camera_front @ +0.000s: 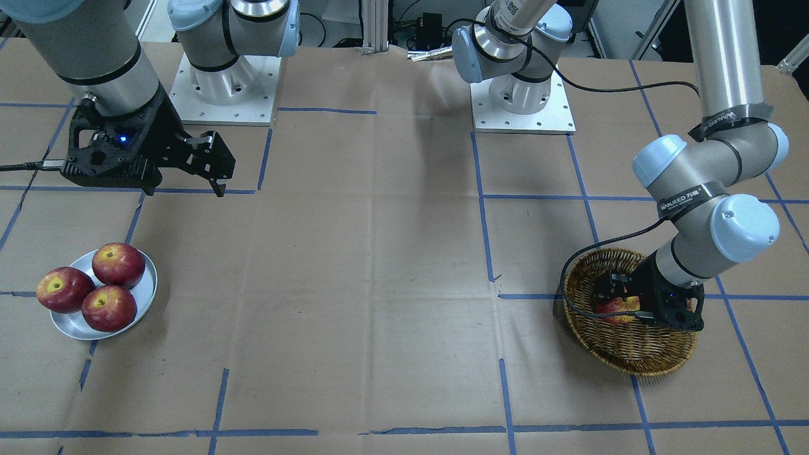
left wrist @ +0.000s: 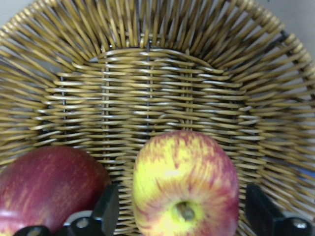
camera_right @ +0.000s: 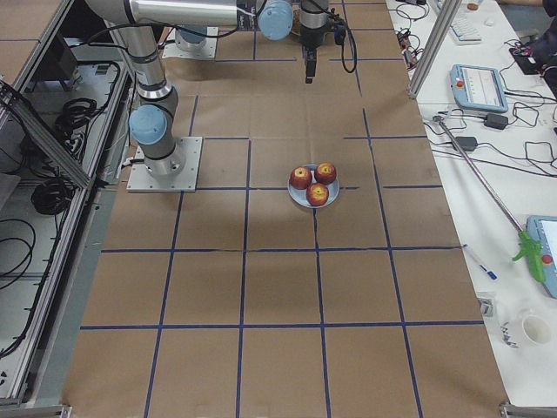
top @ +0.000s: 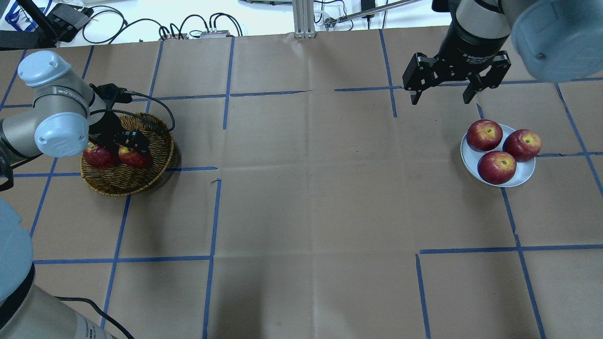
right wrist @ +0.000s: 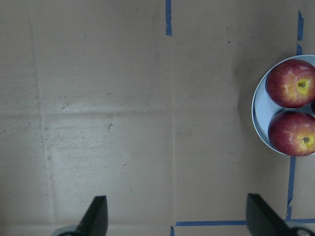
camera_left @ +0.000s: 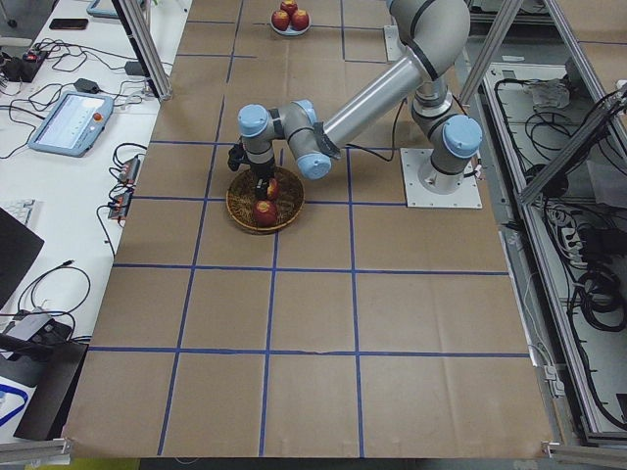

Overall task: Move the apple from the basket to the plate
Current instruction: 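Close the left gripper on the yellow-red apple and lift it, then carry the apple with the left gripper toward the table center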

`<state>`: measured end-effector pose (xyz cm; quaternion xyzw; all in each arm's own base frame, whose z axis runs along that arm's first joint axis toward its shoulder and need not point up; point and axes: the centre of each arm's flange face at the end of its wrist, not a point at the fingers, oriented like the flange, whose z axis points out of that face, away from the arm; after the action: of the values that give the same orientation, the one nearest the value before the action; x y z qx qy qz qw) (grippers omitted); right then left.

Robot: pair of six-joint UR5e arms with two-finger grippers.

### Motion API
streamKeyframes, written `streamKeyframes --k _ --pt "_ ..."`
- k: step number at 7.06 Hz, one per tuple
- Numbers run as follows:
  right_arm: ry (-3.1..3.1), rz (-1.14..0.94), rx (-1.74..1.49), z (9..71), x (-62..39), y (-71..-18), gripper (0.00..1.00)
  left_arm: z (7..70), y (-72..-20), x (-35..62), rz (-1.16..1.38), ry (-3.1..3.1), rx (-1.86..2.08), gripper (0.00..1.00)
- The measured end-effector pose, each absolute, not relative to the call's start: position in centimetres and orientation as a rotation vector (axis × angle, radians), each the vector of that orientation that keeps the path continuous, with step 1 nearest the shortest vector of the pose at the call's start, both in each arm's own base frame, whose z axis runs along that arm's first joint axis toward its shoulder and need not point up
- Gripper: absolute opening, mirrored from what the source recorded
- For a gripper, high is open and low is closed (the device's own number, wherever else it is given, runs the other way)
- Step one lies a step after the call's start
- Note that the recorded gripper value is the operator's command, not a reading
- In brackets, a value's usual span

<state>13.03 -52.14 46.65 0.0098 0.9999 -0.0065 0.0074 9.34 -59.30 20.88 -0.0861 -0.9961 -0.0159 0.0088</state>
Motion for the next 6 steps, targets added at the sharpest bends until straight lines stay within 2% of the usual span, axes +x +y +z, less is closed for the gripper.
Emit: streamKeyframes --k 3,6 --pt "3.126 -0.022 0.031 46.7 13.0 -52.1 1.0 23.0 -59.7 6.8 -0.014 -3.137 -0.248 0.37" --pt "3.125 -0.024 0.031 46.7 13.0 -52.2 1.0 27.8 -59.6 -0.3 0.026 -3.15 -0.201 0.37"
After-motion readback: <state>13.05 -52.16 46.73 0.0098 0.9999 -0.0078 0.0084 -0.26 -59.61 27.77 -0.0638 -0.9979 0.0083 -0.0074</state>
